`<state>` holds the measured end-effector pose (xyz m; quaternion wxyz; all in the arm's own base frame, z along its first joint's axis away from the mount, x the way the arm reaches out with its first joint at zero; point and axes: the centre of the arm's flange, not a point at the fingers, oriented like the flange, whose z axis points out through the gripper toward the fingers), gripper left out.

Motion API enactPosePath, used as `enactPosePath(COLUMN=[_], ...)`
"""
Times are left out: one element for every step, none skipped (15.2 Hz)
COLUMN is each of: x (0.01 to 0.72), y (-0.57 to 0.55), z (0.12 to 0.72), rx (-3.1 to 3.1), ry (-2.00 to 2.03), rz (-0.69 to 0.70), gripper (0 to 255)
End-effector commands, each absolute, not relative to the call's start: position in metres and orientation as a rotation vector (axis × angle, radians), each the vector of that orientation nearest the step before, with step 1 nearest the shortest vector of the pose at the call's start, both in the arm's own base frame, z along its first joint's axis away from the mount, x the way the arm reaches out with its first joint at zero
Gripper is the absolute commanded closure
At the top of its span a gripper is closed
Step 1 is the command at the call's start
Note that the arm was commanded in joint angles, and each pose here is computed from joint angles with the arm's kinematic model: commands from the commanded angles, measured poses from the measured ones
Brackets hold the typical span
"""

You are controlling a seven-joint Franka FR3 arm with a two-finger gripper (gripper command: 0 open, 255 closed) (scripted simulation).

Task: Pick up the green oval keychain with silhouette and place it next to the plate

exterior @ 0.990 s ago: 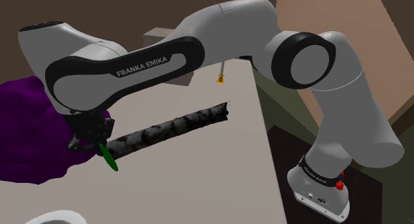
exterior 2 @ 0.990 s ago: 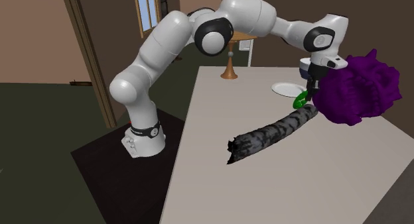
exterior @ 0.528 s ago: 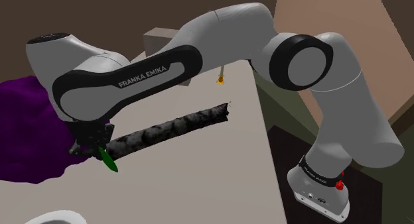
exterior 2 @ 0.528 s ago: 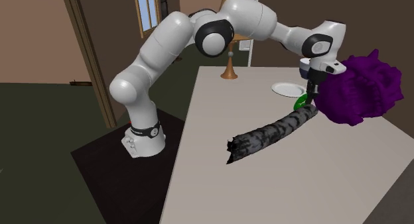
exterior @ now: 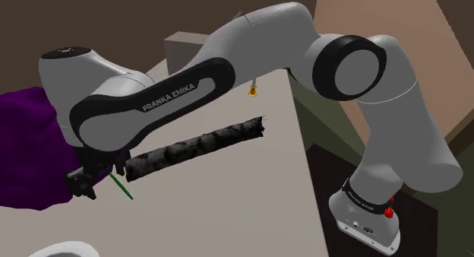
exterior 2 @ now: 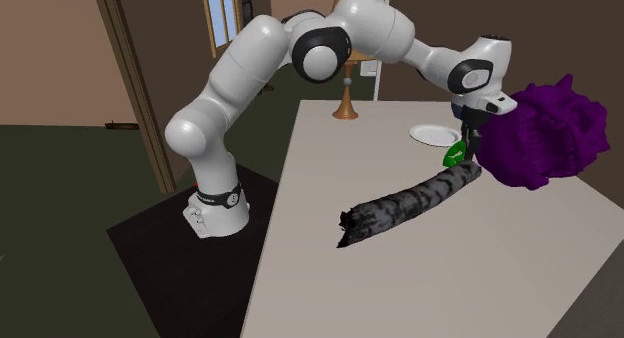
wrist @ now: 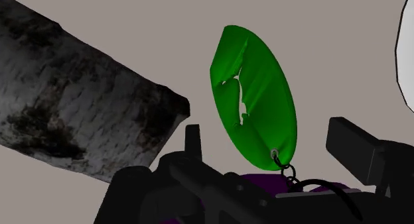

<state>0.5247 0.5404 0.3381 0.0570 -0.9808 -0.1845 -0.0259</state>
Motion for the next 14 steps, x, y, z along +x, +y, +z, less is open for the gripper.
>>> enactPosePath(x=[0.525,0.540,0.541,0.541,0.542,0.542,0.542,0.542,0.542,0.542,0.542,0.542,0.542,0.542], y=[0.524,0.529,0.529,0.528,0.528,0.528,0.528,0.528,0.528,0.528,0.528,0.528,0.528,0.528], z=[0.298,0.305,0.318,0.331,0.345,0.355,0.355,0.355,0.355,0.355,0.355,0.355,0.355,0.355], rx=[-3.054,-3.055,-3.055,-3.055,-3.055,-3.055,-3.055,-3.055,-3.055,-3.055,-3.055,-3.055,-3.055,-3.055], ry=[-0.555,-0.558,-0.558,-0.558,-0.558,-0.558,-0.558,-0.558,-0.558,-0.558,-0.558,-0.558,-0.558,-0.558], rz=[0.052,0.054,0.054,0.054,0.054,0.054,0.054,0.054,0.054,0.054,0.054,0.054,0.054,0.054], gripper=[0,0,0,0,0,0,0,0,0,0,0,0,0,0])
